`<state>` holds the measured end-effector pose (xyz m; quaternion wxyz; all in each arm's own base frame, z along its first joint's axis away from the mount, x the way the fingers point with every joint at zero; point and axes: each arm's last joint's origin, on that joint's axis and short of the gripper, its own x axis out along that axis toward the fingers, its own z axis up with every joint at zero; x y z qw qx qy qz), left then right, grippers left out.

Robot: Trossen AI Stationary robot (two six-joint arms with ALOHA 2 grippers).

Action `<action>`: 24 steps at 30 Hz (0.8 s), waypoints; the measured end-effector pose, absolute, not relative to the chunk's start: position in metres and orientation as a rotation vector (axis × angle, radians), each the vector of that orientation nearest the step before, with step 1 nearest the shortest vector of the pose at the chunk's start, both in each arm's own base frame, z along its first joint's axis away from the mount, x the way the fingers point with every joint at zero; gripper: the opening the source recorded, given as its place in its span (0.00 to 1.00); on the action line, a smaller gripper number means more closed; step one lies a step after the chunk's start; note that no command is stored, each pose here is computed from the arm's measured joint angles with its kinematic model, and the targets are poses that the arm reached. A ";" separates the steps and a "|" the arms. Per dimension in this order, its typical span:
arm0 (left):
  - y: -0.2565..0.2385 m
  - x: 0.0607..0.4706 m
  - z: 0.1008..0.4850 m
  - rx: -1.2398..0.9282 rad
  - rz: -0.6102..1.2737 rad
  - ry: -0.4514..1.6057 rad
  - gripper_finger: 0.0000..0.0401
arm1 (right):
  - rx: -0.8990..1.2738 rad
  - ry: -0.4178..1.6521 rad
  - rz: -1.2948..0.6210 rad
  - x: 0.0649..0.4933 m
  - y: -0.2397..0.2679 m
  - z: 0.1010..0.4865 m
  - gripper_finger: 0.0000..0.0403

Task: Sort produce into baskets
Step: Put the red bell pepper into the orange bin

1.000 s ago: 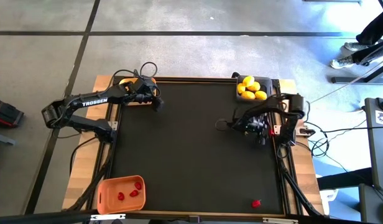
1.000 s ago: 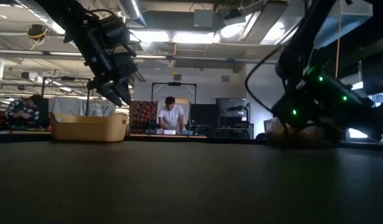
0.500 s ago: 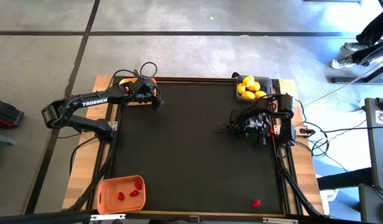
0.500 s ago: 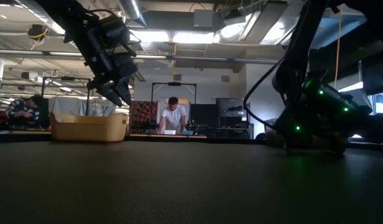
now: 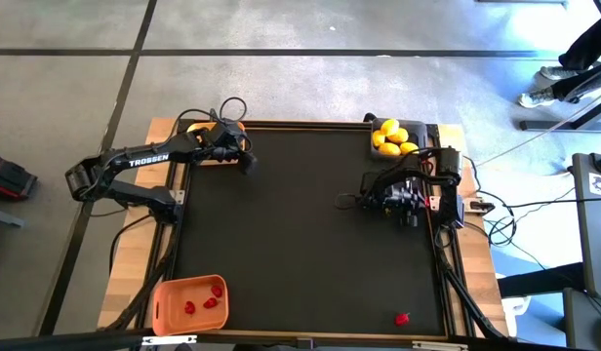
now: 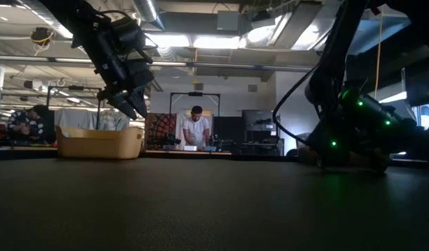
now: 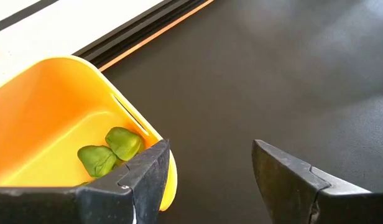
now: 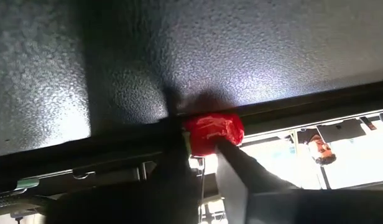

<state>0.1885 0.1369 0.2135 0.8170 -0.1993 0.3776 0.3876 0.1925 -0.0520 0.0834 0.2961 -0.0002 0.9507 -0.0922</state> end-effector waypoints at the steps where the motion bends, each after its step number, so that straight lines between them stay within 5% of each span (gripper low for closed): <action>1: 0.137 0.188 0.213 -0.426 0.827 0.805 0.56 | -0.002 2.528 -0.247 0.192 -0.052 0.083 0.03; 11: 0.137 0.188 0.214 -0.429 0.828 0.803 0.56 | -0.010 2.474 -0.280 0.195 -0.053 0.091 0.01; 24: 0.114 0.189 0.243 -0.374 0.745 0.685 0.56 | 0.040 2.164 -0.386 0.211 -0.056 0.155 0.00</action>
